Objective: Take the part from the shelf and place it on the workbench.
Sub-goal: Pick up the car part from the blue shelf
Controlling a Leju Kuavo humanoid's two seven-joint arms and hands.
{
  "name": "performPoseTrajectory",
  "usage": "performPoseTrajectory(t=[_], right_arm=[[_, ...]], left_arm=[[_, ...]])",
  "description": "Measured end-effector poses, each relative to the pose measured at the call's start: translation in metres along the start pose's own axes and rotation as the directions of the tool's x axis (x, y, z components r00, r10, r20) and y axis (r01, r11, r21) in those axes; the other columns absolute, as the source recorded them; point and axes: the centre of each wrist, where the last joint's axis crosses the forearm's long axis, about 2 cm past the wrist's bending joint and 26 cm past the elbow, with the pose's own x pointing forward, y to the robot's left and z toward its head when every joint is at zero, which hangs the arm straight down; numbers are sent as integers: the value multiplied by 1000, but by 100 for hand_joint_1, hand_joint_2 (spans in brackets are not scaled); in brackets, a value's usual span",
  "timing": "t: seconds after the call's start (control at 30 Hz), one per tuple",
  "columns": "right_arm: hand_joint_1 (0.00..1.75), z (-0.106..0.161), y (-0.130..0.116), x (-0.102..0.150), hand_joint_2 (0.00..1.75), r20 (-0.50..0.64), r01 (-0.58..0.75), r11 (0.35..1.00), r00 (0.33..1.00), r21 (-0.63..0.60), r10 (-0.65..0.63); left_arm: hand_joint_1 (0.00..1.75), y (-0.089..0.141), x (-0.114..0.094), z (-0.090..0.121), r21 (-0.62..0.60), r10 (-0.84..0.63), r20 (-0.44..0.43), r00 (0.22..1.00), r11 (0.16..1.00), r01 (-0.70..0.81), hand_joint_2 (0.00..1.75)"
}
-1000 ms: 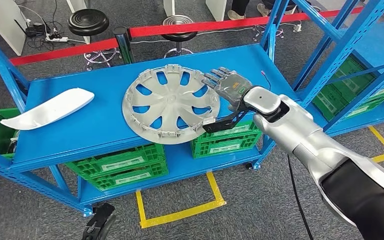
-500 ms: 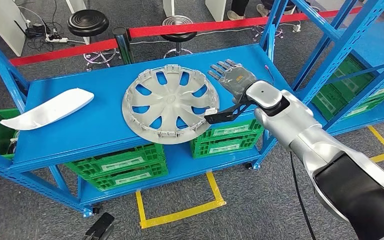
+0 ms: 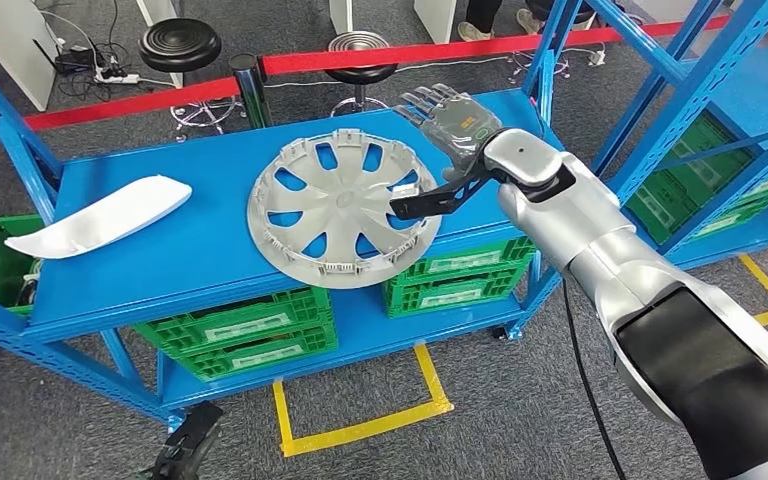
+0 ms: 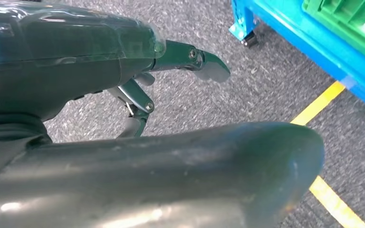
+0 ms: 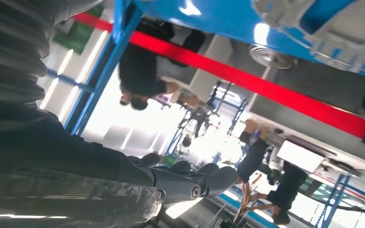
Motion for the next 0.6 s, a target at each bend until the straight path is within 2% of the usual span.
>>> performPoseTrajectory(t=[0.13, 0.27, 0.43, 0.6], right_arm=[[0, -6, -1, 11, 175, 51, 116, 993, 992, 25, -117], [0, -12, 5, 32, 175, 116, 271, 959, 953, 86, -279], [0, -16, 10, 48, 175, 150, 336, 935, 925, 113, -350], [0, -19, 17, 67, 175, 165, 428, 880, 871, 206, -463]], left_arm=[[0, 3, 7, -1, 13, -16, 6, 1000, 1000, 16, 0], [0, 3, 13, -2, 13, -16, 19, 1000, 1000, 16, 0], [0, 2, 15, -2, 12, -7, 31, 999, 1000, 6, 0], [0, -1, 17, -2, 6, 1, 39, 999, 1000, -1, 0]])
